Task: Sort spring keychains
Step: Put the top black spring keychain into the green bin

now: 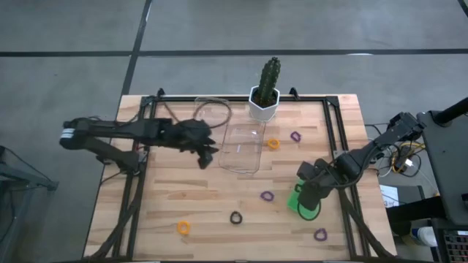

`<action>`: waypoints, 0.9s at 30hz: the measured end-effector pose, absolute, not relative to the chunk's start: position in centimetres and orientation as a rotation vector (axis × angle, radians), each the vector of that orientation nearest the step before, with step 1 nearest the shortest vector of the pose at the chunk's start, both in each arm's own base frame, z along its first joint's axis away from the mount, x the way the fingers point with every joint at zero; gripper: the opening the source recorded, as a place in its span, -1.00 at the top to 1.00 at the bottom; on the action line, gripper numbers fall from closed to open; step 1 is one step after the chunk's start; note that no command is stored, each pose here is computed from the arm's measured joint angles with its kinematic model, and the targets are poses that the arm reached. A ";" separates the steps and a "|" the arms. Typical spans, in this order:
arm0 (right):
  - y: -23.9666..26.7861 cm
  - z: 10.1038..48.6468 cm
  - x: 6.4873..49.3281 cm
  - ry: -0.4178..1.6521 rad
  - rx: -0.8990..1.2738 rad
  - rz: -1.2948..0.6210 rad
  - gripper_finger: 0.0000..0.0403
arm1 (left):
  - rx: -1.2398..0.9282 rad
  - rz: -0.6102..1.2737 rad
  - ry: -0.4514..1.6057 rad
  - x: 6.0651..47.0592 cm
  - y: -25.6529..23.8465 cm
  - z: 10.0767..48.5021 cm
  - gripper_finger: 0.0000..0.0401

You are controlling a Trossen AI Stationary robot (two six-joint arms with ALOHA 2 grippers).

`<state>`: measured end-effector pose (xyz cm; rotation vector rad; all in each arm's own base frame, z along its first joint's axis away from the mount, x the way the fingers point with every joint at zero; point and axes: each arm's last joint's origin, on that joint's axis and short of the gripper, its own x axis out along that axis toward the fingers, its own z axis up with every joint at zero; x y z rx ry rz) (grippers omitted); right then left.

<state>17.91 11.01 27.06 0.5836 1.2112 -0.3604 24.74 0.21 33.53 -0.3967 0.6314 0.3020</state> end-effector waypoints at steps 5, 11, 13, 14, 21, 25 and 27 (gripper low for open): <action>11.3 26.7 17.2 1.286 0.636 -0.390 0.94 | -0.509 0.299 0.470 21.0 0.3 32.3 0.20; 11.4 26.2 16.9 1.324 0.666 -0.414 0.94 | -0.596 0.252 0.307 18.9 0.2 30.0 0.20; 11.3 26.0 16.9 1.330 0.664 -0.416 0.94 | -0.613 0.239 0.265 18.5 0.2 29.2 0.20; 11.3 25.9 16.8 1.339 0.665 -0.415 0.94 | -0.620 0.234 0.249 18.4 0.2 28.9 0.20; 11.3 24.5 16.4 1.412 0.695 -0.428 0.94 | -0.665 0.224 0.208 18.0 0.2 27.0 0.20; 11.4 23.8 16.6 1.397 0.711 -0.404 0.90 | -0.667 0.221 0.203 18.0 0.2 26.7 0.20; 11.5 23.6 16.6 1.391 0.717 -0.397 0.83 | -0.667 0.220 0.198 18.0 0.2 26.8 0.20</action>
